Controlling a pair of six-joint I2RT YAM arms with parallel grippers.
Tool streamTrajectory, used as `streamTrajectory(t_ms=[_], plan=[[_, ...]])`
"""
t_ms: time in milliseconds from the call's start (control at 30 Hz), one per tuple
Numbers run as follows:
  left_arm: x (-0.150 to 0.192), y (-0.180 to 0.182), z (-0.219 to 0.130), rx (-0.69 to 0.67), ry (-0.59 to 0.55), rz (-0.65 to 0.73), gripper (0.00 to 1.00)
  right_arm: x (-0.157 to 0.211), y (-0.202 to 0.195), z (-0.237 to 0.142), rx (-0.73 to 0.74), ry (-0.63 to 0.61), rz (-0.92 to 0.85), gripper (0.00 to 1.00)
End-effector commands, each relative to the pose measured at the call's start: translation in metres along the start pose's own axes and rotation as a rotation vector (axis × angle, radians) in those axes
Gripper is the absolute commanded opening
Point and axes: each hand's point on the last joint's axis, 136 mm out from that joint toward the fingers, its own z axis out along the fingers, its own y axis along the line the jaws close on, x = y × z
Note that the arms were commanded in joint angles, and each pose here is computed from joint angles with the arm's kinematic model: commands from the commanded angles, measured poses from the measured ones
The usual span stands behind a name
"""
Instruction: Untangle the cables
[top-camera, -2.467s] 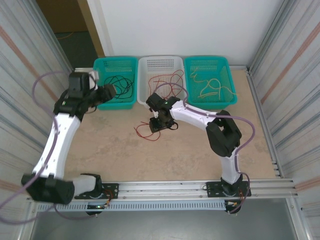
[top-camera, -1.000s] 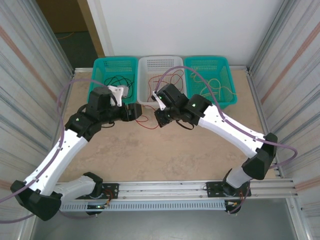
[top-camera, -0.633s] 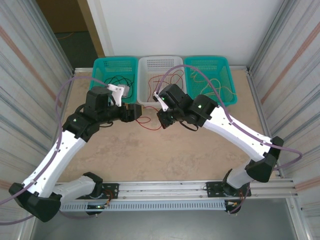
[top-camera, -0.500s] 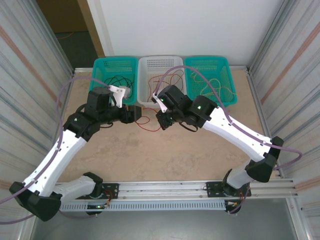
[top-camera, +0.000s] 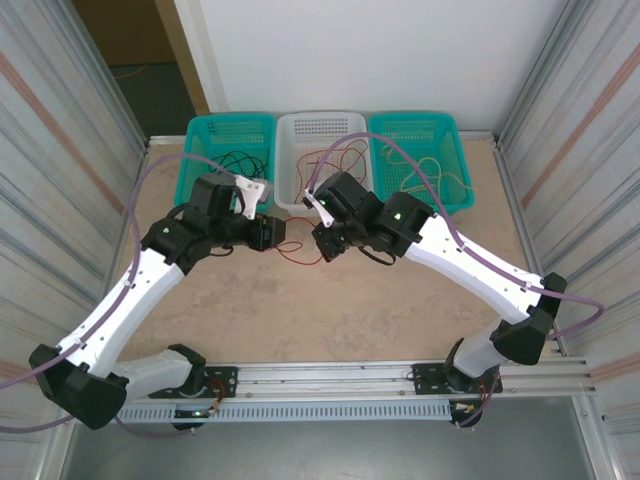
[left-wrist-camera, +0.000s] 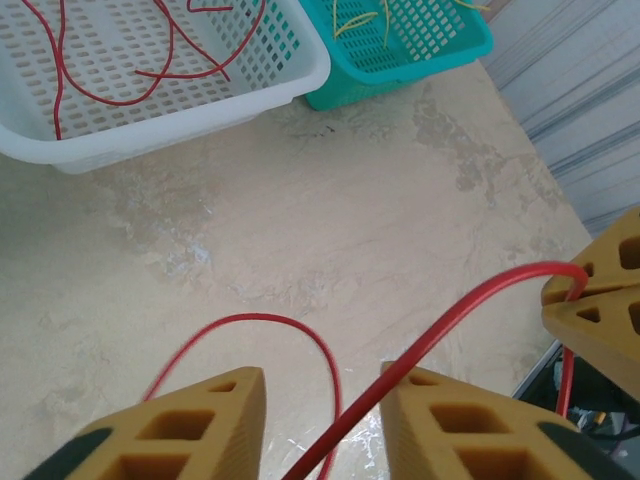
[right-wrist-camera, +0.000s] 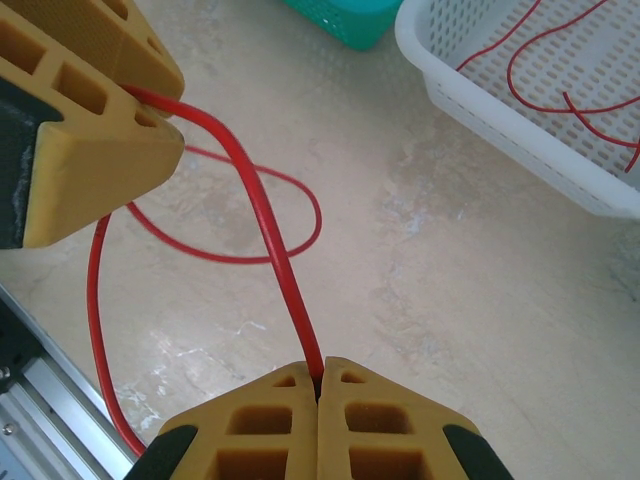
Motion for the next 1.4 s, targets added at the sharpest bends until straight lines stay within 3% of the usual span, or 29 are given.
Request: streamTrajectory(t_ms=[0, 200, 267, 367, 500, 600, 833, 1100, 1233, 1367], plan=[[0.002, -0.006, -0.002, 0.024, 0.006, 0.017, 0.26, -0.006, -0.001, -0.013, 0.010, -0.033, -0.029, 0.00], [-0.010, -0.012, -0.016, 0.023, -0.060, 0.019, 0.00, -0.009, -0.014, -0.015, 0.075, -0.065, -0.006, 0.04], [-0.014, -0.013, -0.019, 0.023, -0.084, 0.003, 0.00, -0.011, -0.020, -0.017, 0.108, -0.084, 0.019, 0.15], [-0.020, -0.015, -0.024, 0.029, -0.124, -0.025, 0.00, -0.013, -0.034, -0.016, 0.165, -0.110, 0.128, 0.47], [-0.027, -0.019, -0.029, 0.030, -0.177, -0.051, 0.00, -0.008, -0.029, -0.012, 0.105, -0.137, 0.296, 0.56], [-0.029, -0.024, -0.032, 0.037, -0.203, -0.043, 0.00, -0.004, -0.024, -0.006, 0.049, -0.150, 0.404, 0.57], [-0.030, -0.026, -0.032, 0.040, -0.206, -0.041, 0.00, 0.002, -0.032, 0.002, 0.036, -0.128, 0.484, 0.46], [-0.031, -0.025, -0.034, 0.035, -0.221, -0.047, 0.00, 0.003, -0.035, 0.006, 0.033, -0.117, 0.456, 0.19], [-0.035, -0.023, -0.038, 0.005, -0.232, -0.029, 0.00, 0.009, -0.036, 0.009, 0.068, -0.100, 0.371, 0.03], [-0.035, -0.011, -0.044, -0.090, -0.209, 0.009, 0.00, 0.019, -0.032, 0.006, 0.143, -0.075, 0.177, 0.00]])
